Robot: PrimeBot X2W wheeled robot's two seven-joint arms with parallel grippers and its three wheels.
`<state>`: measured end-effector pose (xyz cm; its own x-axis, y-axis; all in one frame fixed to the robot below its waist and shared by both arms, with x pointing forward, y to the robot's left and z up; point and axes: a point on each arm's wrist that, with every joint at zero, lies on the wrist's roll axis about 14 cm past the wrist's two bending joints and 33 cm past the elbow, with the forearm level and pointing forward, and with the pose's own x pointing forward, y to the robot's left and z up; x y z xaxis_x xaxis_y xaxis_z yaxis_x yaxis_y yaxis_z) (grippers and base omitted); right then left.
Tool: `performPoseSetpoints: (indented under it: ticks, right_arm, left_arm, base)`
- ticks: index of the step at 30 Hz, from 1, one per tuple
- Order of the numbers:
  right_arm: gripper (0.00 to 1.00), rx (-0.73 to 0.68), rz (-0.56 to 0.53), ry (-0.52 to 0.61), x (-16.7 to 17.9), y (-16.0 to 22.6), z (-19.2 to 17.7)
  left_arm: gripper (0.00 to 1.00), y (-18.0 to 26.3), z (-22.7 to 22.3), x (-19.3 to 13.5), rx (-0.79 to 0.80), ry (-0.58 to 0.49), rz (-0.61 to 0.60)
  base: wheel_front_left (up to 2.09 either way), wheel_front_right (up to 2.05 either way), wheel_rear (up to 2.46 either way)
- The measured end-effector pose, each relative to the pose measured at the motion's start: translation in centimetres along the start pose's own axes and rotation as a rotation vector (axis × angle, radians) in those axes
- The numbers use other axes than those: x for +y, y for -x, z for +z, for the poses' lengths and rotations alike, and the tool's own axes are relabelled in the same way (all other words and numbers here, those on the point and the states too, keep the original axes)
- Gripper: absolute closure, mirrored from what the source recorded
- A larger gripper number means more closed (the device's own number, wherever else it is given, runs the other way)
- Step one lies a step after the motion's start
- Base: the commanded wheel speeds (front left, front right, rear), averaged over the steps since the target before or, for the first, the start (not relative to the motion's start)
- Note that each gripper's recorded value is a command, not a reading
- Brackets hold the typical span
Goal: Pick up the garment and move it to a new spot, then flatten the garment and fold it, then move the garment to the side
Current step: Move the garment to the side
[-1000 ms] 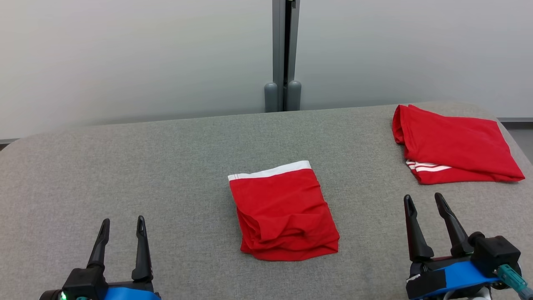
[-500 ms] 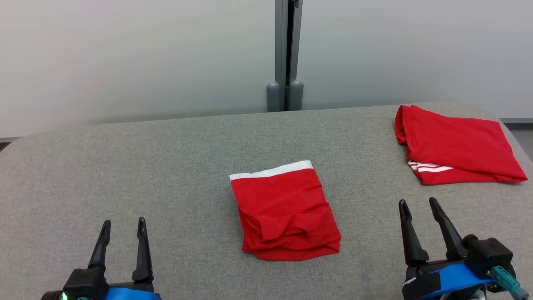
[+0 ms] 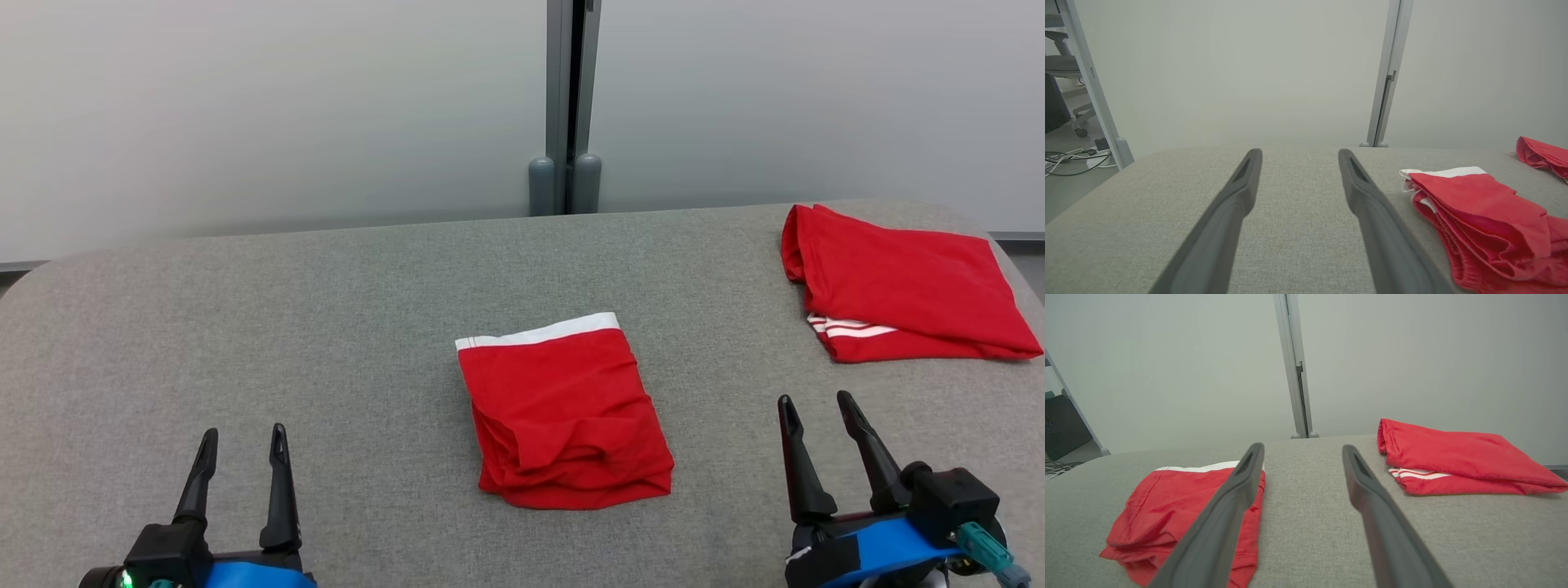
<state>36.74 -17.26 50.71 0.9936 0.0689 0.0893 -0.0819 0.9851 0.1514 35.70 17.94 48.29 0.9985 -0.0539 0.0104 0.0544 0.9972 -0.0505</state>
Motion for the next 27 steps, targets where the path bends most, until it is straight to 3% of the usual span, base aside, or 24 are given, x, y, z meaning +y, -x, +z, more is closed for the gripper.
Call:
performPoseSetpoints:
  ticks: [5,15,21,27]
  right_arm:
    - [0.00,-0.003,0.030,0.007,0.8,-1.1,0.1]
    - [0.00,-0.030,0.202,0.084,4.9,-8.6,1.3]
    - [0.00,0.126,0.279,0.097,7.4,-11.6,-3.1]
    - [0.00,0.315,0.279,0.110,6.8,-11.9,-9.4]
  left_arm:
    - [0.00,-0.4,0.0,0.1,0.000,0.000,0.004]
    - [0.00,-2.5,0.0,0.4,-0.003,-0.001,0.007]
    - [0.00,-3.1,-0.9,1.5,0.021,0.010,0.038]
    - [0.00,-3.7,-1.7,1.9,0.043,0.021,0.049]
  base:
    - [0.00,0.00,0.00]
    - [0.00,0.00,0.00]
    - [0.00,0.00,0.00]
    - [0.00,0.00,0.00]
